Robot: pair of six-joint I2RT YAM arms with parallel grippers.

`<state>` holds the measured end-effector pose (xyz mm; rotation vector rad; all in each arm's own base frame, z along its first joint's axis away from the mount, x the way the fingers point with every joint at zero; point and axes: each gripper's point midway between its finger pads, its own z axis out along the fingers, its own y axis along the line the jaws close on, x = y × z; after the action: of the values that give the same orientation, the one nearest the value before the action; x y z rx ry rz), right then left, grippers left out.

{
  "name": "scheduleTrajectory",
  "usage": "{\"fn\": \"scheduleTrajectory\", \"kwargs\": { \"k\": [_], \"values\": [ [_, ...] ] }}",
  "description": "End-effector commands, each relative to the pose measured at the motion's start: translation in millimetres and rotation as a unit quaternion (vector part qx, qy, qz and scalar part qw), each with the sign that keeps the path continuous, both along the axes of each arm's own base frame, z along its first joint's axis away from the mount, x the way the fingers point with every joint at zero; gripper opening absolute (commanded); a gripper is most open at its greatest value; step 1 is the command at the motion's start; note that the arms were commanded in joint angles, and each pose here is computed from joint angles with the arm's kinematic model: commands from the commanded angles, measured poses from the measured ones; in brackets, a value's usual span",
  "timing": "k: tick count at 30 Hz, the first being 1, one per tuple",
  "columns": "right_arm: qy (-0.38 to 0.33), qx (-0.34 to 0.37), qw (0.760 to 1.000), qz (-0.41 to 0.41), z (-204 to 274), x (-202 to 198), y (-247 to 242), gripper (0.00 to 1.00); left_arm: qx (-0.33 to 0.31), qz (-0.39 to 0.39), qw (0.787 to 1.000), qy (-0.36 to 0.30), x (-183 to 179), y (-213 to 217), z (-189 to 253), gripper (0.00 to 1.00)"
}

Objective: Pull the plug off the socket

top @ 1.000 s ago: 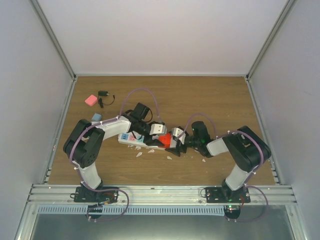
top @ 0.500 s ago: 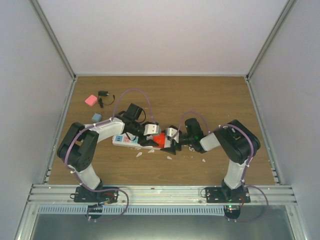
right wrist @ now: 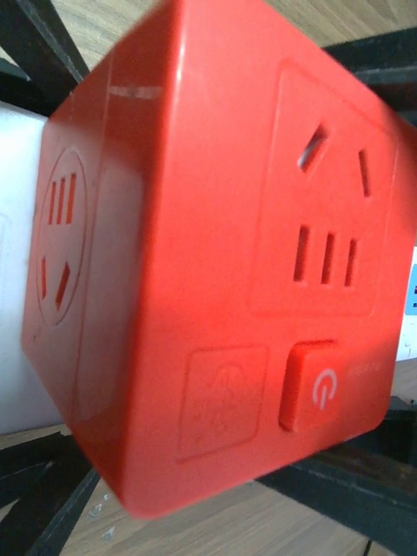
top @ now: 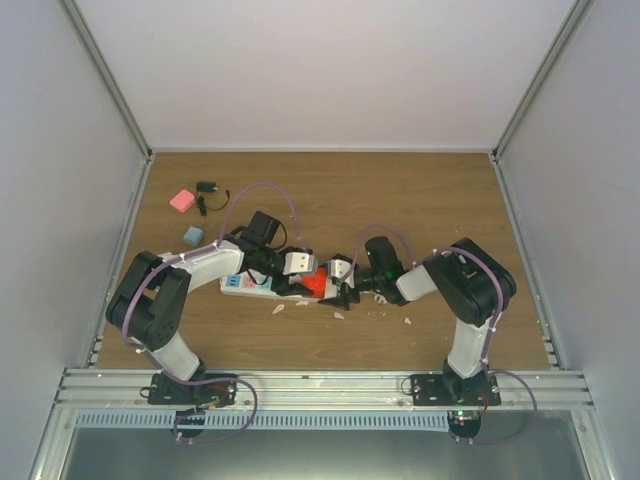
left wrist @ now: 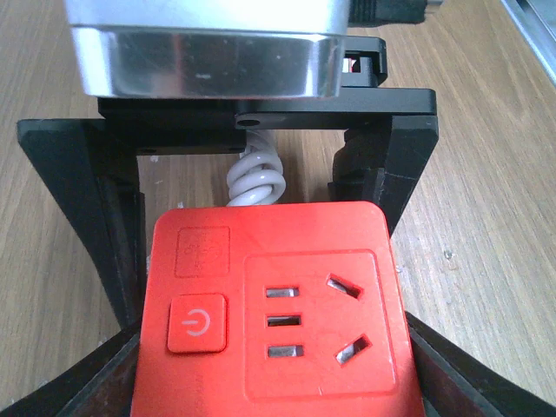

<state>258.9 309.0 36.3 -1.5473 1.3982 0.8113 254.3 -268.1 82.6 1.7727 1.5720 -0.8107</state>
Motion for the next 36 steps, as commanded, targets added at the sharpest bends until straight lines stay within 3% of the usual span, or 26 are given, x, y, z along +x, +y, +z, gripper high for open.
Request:
{"fn": "scheduleTrajectory", "kwargs": {
  "k": [1,7,8,11,12,24,36],
  "values": [
    [-0.003,-0.029,1.0,-0.004,-16.7,-0.4,-2.2,0.91,-0.015,-0.001,1.0,-0.001,-5.4,2.3,10.5,0.37],
    [0.002,-0.037,0.999,-0.005,-20.1,0.2,-1.8,0.78,-0.033,0.001,0.999,0.0,-5.0,1.9,21.0,0.37],
    [0.004,-0.038,0.999,-0.005,-20.7,0.2,-1.6,0.78,-0.035,0.002,0.999,-0.006,-4.4,1.8,22.6,0.37],
    [0.012,-0.041,0.999,-0.007,-20.8,1.1,-0.7,0.97,-0.034,0.004,0.999,-0.018,-2.0,2.7,23.2,0.37],
    [0.015,-0.042,0.999,-0.007,-20.2,1.0,-0.4,0.99,-0.032,0.004,0.999,-0.016,-2.4,3.0,21.8,0.37],
    [0.015,-0.049,0.998,-0.029,-13.3,2.9,-5.7,1.0,-0.015,0.0,1.0,-0.013,-7.7,9.9,8.5,0.37],
    [0.007,-0.044,0.999,0.0,-6.2,-11.8,-8.5,0.97,-0.026,0.011,1.0,0.001,2.3,11.8,13.0,0.37]
  ]
}}
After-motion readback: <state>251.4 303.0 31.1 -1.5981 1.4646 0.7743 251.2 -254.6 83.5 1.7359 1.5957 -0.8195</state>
